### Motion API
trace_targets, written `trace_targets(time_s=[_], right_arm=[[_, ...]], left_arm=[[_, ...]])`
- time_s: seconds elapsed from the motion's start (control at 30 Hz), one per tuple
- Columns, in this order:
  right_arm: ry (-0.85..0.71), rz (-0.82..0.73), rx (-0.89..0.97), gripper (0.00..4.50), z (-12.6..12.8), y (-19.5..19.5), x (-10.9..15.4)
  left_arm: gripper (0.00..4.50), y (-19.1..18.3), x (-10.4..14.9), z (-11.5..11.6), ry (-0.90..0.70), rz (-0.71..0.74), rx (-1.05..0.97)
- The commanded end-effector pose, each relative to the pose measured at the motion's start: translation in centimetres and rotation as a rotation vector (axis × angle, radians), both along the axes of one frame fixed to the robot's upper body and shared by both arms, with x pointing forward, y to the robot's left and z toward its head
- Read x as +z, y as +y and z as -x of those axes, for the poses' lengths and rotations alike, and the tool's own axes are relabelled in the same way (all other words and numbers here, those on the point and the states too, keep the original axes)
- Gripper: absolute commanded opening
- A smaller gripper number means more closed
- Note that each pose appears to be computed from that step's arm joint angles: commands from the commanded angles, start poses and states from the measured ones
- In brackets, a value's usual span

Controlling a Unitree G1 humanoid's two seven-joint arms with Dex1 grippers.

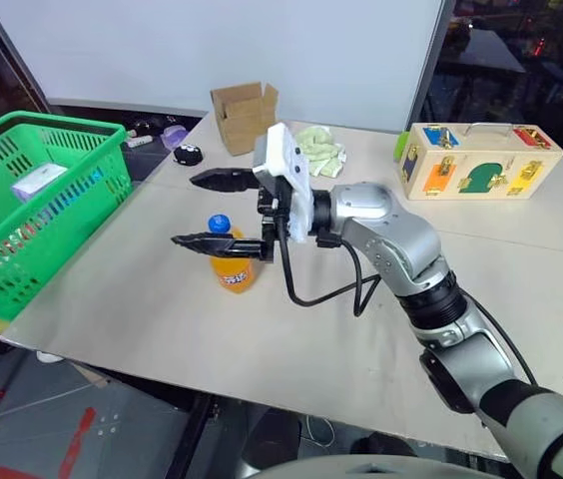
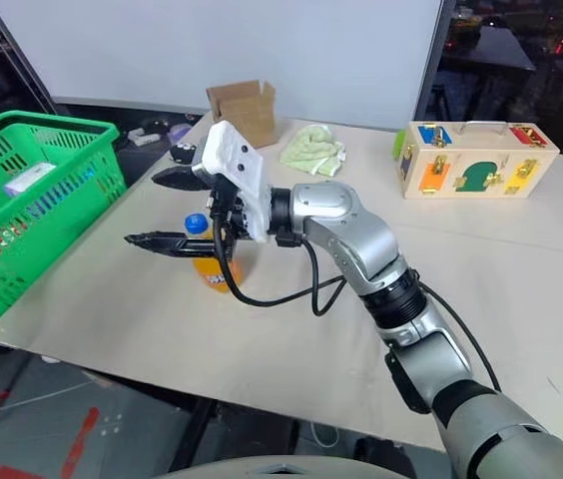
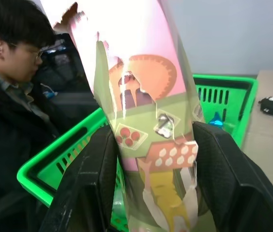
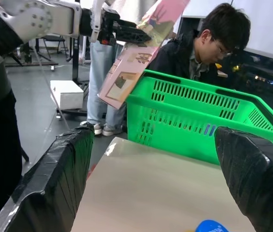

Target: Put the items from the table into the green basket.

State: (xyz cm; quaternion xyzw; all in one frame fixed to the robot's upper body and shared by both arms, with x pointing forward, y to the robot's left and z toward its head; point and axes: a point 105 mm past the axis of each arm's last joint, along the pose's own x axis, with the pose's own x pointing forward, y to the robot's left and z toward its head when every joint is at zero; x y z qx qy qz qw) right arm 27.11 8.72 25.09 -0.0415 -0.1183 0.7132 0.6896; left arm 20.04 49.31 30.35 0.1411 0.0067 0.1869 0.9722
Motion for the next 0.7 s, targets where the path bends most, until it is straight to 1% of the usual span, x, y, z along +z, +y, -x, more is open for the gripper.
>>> trace_targets(time_s=[0.03,0.23,0.3,0.37,0.4,0.5,0.6,0.7], right_arm=[[-0.045,-0.036,-0.028,4.23,0.1,-0.6,1.6],[-0.045,-0.035,-0.052,4.23,0.2,-1.0,1.6],[-0.040,-0.030,-0.056,4.23,0.2,-1.2,1.4],[-0.040,-0.019,-0.060,4.23,0.2,-1.4,1.1],[-0.042,-0.014,-0.065,4.23,0.1,-1.5,1.0],[-0.042,-0.010,-0.076,4.23,-0.1,-1.7,0.8],[-0.042,-0.012,-0.080,4.23,-0.1,-1.8,0.8],[-0.045,-0.016,-0.082,4.23,-0.1,-1.9,1.0]], left_arm=[[2.35,1.2,3.0,-0.1,-0.047,-0.119,0.028],[2.35,2.3,6.8,-0.2,-0.167,-0.142,0.070],[2.35,2.8,7.8,-0.1,-0.222,-0.129,0.099],[2.35,3.0,9.3,0.2,-0.334,-0.059,0.121],[2.35,3.0,10.0,0.2,-0.360,-0.056,0.125],[2.35,2.6,10.9,-0.3,-0.323,-0.187,0.151],[2.35,1.9,10.4,-1.6,-0.270,-0.304,0.136],[2.35,1.1,9.5,-3.1,-0.246,-0.384,0.103]])
